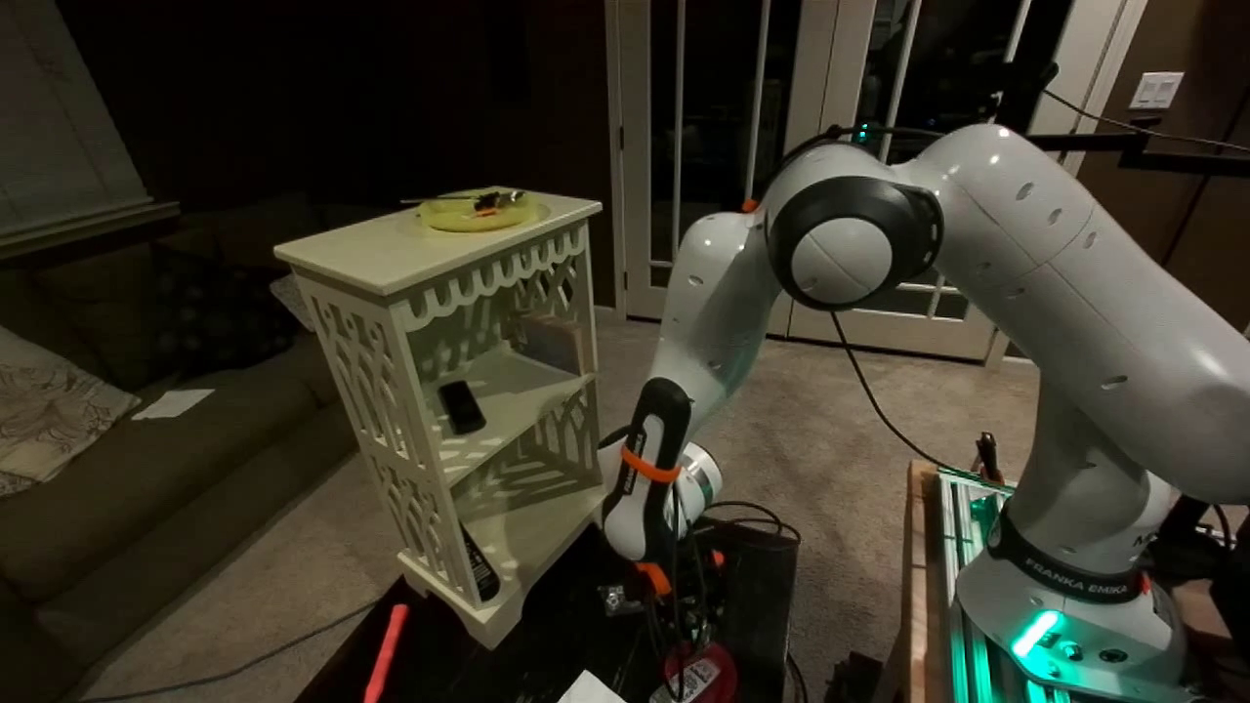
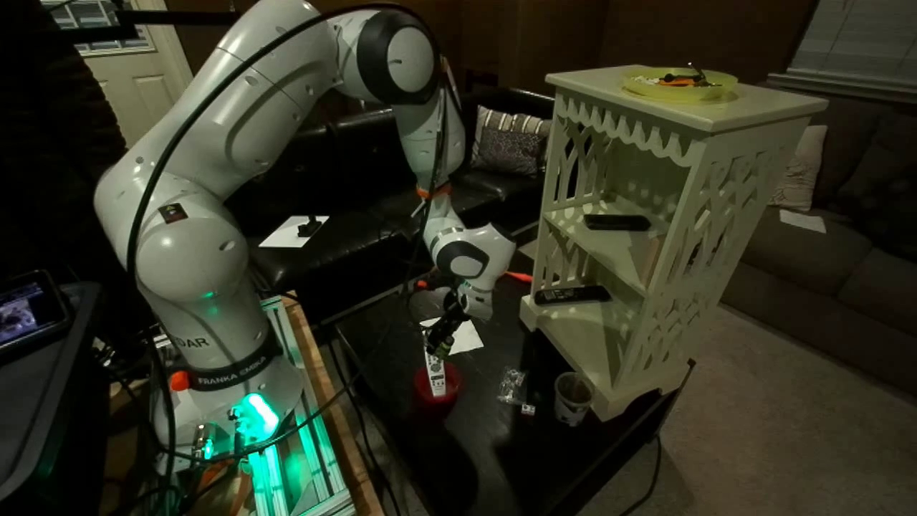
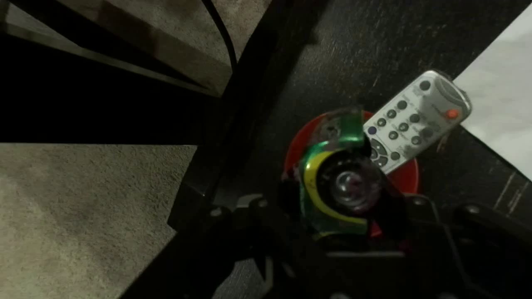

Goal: Place the toy car into the bowl

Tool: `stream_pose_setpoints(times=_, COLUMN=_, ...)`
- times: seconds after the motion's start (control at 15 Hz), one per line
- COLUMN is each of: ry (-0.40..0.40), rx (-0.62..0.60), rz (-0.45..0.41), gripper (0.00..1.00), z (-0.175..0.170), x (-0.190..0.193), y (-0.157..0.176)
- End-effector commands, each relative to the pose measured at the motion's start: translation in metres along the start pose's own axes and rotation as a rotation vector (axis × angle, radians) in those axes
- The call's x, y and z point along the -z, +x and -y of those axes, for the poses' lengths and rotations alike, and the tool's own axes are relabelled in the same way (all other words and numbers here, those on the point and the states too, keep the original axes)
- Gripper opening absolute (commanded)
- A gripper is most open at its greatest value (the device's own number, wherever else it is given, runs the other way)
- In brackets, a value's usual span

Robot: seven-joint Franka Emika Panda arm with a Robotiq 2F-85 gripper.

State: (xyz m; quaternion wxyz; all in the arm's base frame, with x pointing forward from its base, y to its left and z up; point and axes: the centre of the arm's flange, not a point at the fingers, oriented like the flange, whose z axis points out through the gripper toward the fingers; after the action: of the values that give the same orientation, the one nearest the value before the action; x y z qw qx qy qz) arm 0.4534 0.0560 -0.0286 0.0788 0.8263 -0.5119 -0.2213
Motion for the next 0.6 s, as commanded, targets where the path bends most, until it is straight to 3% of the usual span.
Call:
stream_pose_setpoints(times=0.0, ry=0.052, rx=-0.111, rz=0.028, gripper=0.29, z=-0.017, x=-0.004, y=-0.009)
stream_pose_setpoints(times=0.13, ry=0.072, rx=-0.128, rz=0.054, gripper=0.29, z=-0.022, x=-0.005, y=-0.010)
stream_pose_setpoints(times=0.2, ry=0.039, rx=-0.091, rz=0.033, gripper=0.54, z=-0.010, x=-0.007, y=-0.001)
stream_pose_setpoints(times=0.33, ry=0.048, rx=-0.103, rz=0.042, gripper=0.54, z=-0.013, x=-0.010, y=-0.002)
stream_pose_setpoints(times=0.4, ry=0.049, rx=-0.105, rz=0.044, gripper=0.29, z=-0.014, x=-0.010, y=-0.001)
stream_pose_setpoints(times=0.53, ry=0.039, rx=-0.152, rz=0.070, gripper=0.29, z=-0.009, x=-0.017, y=0.006)
